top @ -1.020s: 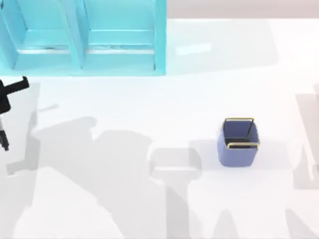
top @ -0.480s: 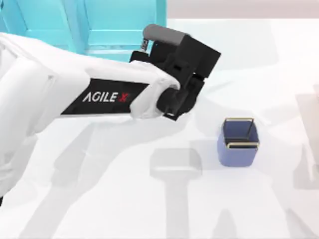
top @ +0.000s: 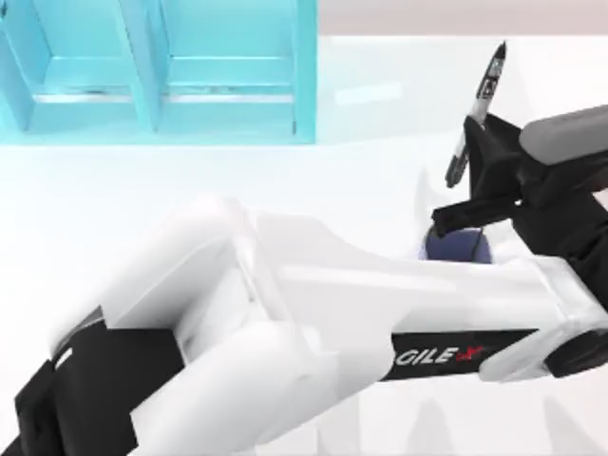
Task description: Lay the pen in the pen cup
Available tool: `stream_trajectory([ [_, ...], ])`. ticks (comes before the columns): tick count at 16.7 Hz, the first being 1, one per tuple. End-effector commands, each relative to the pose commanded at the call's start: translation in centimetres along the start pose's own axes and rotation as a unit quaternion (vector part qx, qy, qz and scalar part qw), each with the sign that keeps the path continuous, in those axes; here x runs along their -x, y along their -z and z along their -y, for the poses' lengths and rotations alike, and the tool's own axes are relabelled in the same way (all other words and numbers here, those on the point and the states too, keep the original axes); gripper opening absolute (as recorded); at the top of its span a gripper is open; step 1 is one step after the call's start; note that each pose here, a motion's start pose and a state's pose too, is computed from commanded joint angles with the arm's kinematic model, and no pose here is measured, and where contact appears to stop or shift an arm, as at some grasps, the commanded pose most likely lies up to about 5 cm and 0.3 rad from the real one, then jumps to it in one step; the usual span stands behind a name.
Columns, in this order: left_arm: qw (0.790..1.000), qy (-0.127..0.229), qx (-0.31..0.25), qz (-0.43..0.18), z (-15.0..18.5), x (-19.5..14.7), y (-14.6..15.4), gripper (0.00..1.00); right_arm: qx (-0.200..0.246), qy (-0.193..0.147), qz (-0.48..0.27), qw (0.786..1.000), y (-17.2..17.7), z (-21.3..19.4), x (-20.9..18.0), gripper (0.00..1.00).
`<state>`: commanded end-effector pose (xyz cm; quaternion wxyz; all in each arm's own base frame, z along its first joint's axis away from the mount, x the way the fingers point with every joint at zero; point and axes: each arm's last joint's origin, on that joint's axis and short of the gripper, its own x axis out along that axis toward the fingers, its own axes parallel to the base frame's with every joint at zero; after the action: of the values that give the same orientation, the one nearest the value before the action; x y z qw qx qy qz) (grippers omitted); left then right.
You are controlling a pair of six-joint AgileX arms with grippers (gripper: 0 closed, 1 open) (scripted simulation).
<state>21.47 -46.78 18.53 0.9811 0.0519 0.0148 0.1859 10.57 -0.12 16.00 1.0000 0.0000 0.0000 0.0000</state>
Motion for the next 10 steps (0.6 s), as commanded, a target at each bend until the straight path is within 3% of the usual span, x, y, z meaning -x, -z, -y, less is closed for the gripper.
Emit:
stream_trajectory([
  [3, 0.999, -0.012, 0.05, 0.007, 0.6, 3.0, -1.3, 0.0, 0.0, 0.0, 0.0, 1.0, 0.0, 0.0, 0.0, 1.0],
  [7, 0.998, -0.013, 0.055, 0.007, 0.6, 3.2, -1.4, 0.0, 0.0, 0.0, 0.0, 1.0, 0.0, 0.0, 0.0, 1.0],
  [8, 0.998, 0.018, 0.057, 0.003, 1.8, 2.9, -1.1, 0.0, 0.0, 0.0, 0.0, 1.0, 0.0, 0.0, 0.0, 1.0],
  [10, 0.998, 0.013, 0.057, 0.003, 1.6, 2.9, -1.1, 0.0, 0.0, 0.0, 0.0, 1.0, 0.0, 0.0, 0.0, 1.0],
])
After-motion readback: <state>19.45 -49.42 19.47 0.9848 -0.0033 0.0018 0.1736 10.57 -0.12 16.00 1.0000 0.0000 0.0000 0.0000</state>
